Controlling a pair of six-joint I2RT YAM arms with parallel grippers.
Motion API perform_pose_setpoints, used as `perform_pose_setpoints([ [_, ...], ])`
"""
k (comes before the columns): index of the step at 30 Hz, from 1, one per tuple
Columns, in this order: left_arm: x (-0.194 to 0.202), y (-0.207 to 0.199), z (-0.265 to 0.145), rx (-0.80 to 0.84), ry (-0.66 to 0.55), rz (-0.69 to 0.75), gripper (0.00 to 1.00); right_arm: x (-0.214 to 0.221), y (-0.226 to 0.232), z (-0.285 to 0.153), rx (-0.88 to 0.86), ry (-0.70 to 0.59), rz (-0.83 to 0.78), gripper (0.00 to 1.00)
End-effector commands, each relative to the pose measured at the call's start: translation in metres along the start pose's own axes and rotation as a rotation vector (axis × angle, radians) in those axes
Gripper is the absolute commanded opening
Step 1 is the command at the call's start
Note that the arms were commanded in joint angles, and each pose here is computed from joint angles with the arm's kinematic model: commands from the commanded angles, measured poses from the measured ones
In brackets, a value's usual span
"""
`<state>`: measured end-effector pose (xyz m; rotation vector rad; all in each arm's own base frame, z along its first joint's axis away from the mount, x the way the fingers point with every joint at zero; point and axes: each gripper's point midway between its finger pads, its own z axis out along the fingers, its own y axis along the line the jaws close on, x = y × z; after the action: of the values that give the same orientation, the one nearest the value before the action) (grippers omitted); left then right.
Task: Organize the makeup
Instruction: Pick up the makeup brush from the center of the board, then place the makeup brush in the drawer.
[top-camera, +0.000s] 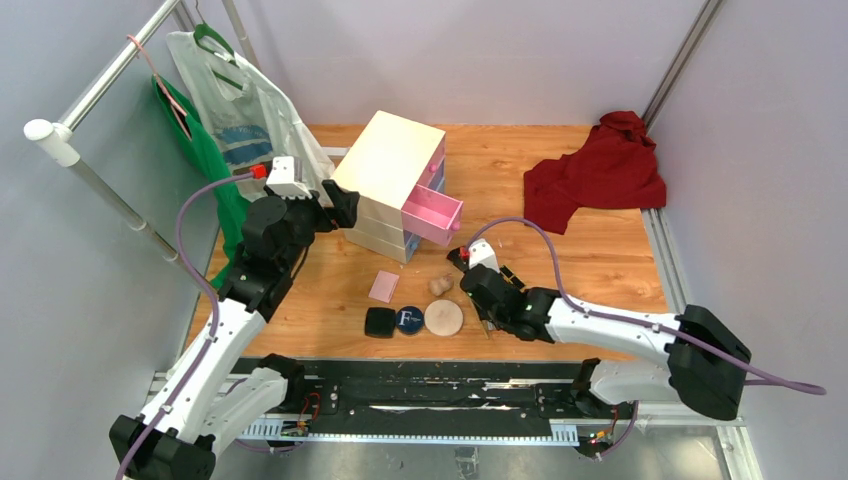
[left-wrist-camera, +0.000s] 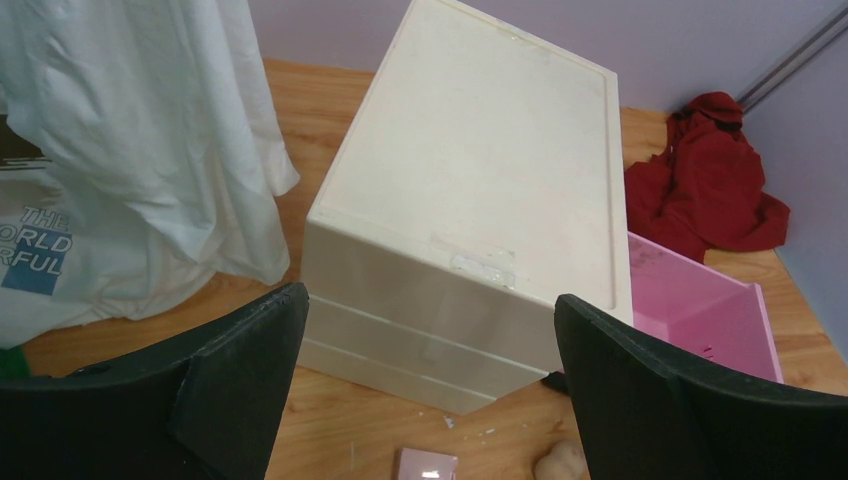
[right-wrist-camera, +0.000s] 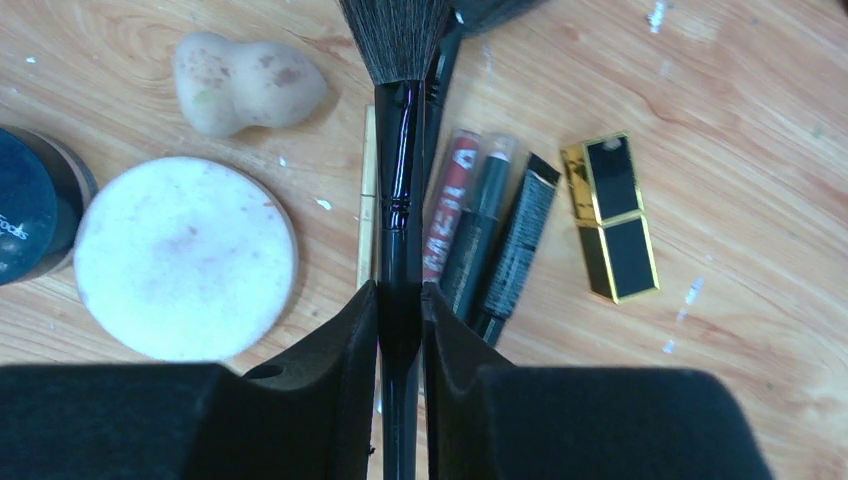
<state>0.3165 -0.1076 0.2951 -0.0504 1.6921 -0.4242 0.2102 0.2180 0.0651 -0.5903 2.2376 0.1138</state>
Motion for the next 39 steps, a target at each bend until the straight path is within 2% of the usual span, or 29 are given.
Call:
perform_pose_setpoints([
  [1,-0.003,0.003,0.000,-0.014,-0.016,0.007,0.98,0.002,-0.024,-0.024,0.115,0.030,-0.005,0.16],
  [8,-0.004,0.000,0.000,-0.003,-0.020,-0.005,0.98,-0.030,-0.066,-0.063,0.250,-0.116,0.048,0.09],
  [15,-0.013,-0.006,0.001,0.021,-0.028,-0.004,0.98,-0.116,-0.081,-0.113,0.267,-0.337,0.027,0.01],
  [20,-0.016,-0.011,0.003,0.040,-0.018,0.000,0.98,-0.173,-0.073,-0.136,0.222,-0.413,-0.049,0.01],
  [28,-0.014,-0.013,0.006,0.051,-0.012,-0.008,0.98,-0.228,-0.061,-0.149,0.160,-0.490,-0.111,0.01],
  [39,-0.009,-0.012,0.006,0.046,-0.001,-0.004,0.98,-0.241,-0.048,-0.131,0.121,-0.486,-0.143,0.00],
])
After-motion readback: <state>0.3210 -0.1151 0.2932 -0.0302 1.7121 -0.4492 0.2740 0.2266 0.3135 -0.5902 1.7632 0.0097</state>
